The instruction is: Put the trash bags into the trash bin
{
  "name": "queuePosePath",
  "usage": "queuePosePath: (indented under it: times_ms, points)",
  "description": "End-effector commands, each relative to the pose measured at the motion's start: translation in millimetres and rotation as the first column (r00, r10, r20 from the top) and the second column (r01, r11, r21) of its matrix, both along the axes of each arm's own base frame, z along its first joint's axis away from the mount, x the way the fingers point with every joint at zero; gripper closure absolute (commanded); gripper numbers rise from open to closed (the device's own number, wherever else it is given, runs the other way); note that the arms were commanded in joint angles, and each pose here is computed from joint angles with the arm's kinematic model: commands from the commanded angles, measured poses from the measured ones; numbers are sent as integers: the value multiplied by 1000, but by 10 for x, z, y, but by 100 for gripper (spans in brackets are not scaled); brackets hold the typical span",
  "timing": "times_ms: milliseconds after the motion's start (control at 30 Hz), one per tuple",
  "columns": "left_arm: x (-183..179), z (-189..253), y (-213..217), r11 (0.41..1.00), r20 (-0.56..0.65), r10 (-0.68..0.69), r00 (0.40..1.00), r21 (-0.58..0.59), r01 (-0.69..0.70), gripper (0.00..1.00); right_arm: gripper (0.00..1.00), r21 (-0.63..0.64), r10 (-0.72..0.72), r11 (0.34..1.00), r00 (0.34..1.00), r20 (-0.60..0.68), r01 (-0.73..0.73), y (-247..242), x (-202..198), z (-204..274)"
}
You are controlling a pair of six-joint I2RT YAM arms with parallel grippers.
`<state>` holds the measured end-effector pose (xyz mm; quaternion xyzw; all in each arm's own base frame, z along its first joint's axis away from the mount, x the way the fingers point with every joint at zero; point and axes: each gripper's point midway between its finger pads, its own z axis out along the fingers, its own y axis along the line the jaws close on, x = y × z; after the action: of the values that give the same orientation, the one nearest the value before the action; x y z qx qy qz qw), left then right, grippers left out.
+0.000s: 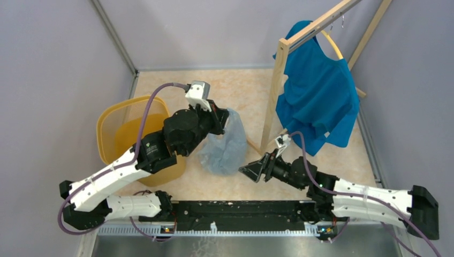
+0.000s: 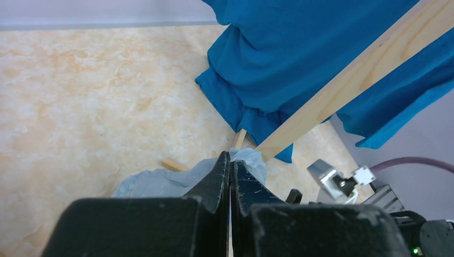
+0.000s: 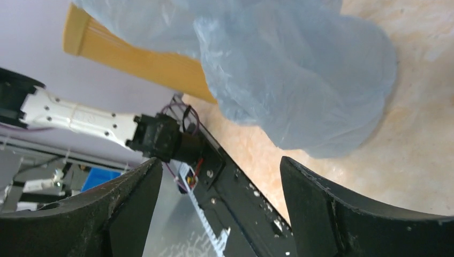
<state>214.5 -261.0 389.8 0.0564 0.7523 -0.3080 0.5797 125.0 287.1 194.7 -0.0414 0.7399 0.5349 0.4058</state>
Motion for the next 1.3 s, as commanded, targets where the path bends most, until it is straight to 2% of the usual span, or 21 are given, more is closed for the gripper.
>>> queuePosePath:
  times_ms: [0, 67, 167, 233, 300, 400, 500, 667, 767, 900, 933, 1000, 1033, 1133, 1267]
  points:
    - [107, 254, -48, 998, 67, 35, 997, -56, -32, 100, 19, -28, 104, 994, 995, 2, -104, 223, -142, -63]
    - [122, 254, -52, 998, 65, 43, 997, -55, -39, 100, 19, -41, 52, 998, 998, 23, -51, 303, -46, -86]
    - [129, 245, -54, 998, 65, 46, 997, -56, -42, 100, 18, -97, -66, 992, 983, 174, 84, 379, 53, -84]
    - [130, 249, -43, 997, 65, 50, 997, -62, -46, 100, 18, -134, -99, 981, 960, 261, 138, 478, 68, -35]
    - [131, 247, -35, 997, 65, 53, 996, -61, -49, 100, 18, -144, -107, 978, 951, 291, 154, 606, 89, 17]
    - [131, 235, -17, 997, 65, 58, 996, -58, -55, 100, 21, -134, -146, 973, 948, 282, 190, 751, 141, 27]
    - [136, 203, -1, 996, 64, 68, 996, -68, -63, 100, 25, -145, -234, 953, 950, 207, 266, 821, 244, -136]
    - [155, 174, -30, 995, 64, 71, 995, -71, -66, 100, 32, -178, -245, 945, 954, 174, 275, 1049, 268, -234]
    - [181, 177, -1, 995, 63, 91, 994, -52, -88, 100, 36, -234, -337, 900, 928, 156, 366, 887, 355, -340]
    - [160, 212, 50, 993, 66, 96, 993, -68, -92, 100, 40, -287, -488, 810, 860, 153, 511, 476, 486, -490]
    - [150, 219, 58, 993, 66, 94, 993, -76, -89, 100, 38, -283, -493, 806, 854, 168, 520, 429, 496, -465]
    - [132, 222, 59, 993, 64, 85, 994, -81, -80, 100, 15, -294, -438, 815, 863, 251, 499, 448, 507, -404]
    - [124, 219, 55, 994, 64, 80, 995, -78, -75, 100, 9, -291, -421, 823, 868, 265, 488, 477, 502, -374]
    - [119, 187, 40, 996, 58, 71, 996, -63, -67, 100, 2, -300, -424, 815, 863, 274, 495, 466, 518, -334]
    - [61, 160, -44, 998, 46, 15, 999, -55, -12, 100, 1, -277, -452, 809, 850, 271, 519, 421, 614, -234]
